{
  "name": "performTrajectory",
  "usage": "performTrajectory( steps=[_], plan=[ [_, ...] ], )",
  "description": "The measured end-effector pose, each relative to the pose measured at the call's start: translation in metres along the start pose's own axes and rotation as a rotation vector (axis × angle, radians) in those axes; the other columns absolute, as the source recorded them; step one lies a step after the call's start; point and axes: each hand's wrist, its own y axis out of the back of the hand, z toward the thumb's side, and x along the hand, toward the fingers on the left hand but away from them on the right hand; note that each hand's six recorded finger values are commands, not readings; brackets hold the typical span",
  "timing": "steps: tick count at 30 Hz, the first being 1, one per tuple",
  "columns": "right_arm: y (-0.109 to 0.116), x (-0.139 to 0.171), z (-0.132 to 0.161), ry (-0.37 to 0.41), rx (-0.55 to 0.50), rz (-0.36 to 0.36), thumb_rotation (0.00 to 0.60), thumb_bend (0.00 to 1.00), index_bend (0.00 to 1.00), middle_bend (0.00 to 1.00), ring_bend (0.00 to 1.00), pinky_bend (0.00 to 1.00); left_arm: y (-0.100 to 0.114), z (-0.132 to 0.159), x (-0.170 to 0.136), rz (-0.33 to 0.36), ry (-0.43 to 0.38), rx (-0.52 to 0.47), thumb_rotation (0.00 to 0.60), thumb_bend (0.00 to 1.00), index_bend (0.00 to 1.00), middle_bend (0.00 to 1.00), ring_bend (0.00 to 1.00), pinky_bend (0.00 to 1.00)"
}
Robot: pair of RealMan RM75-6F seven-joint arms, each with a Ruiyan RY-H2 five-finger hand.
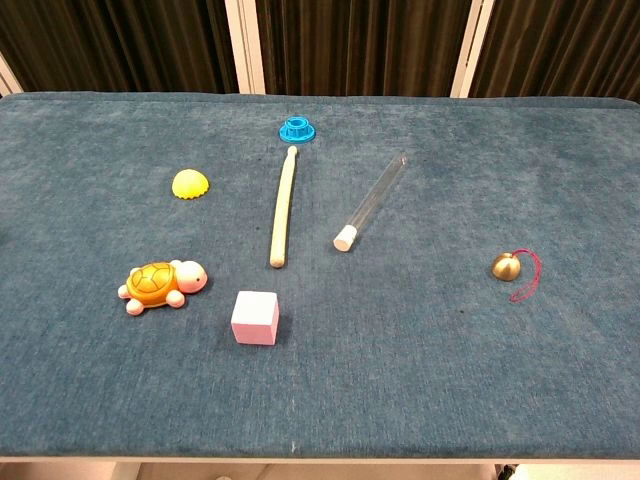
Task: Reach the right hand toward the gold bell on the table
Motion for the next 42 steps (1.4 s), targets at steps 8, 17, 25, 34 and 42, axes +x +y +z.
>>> performTrajectory(
  steps=[8, 17, 25, 34, 42],
  plan=[
    [0.0, -0.001, -0.001, -0.004, -0.002, 0.003, 0.6, 0.24, 0.0, 0.1, 0.1, 0.07, 0.0, 0.0, 0.0, 0.0, 0.001, 0.008, 0.6, 0.35, 0.0, 0.0, 0.03, 0.17],
    [-0.005, -0.003, -0.003, -0.006, 0.007, 0.018, 0.6, 0.24, 0.0, 0.1, 0.1, 0.07, 0.0, 0.001, -0.003, -0.001, 0.006, 0.002, 0.6, 0.35, 0.0, 0.0, 0.03, 0.17],
    [-0.028, -0.022, 0.005, 0.062, -0.003, 0.072, 0.6, 0.24, 0.08, 0.1, 0.1, 0.07, -0.001, 0.001, -0.004, -0.007, 0.008, -0.001, 0.6, 0.35, 0.0, 0.0, 0.03, 0.17],
    [-0.078, -0.061, 0.043, 0.195, -0.053, 0.231, 0.6, 0.24, 0.19, 0.1, 0.1, 0.07, 0.0, -0.002, -0.003, -0.008, 0.023, -0.006, 0.6, 0.35, 0.0, 0.0, 0.03, 0.17],
    [-0.098, -0.098, 0.092, 0.292, -0.042, 0.239, 0.6, 0.24, 0.31, 0.1, 0.1, 0.08, -0.001, -0.003, -0.002, -0.015, 0.03, 0.001, 0.6, 0.35, 0.0, 0.0, 0.03, 0.17]
  ],
)
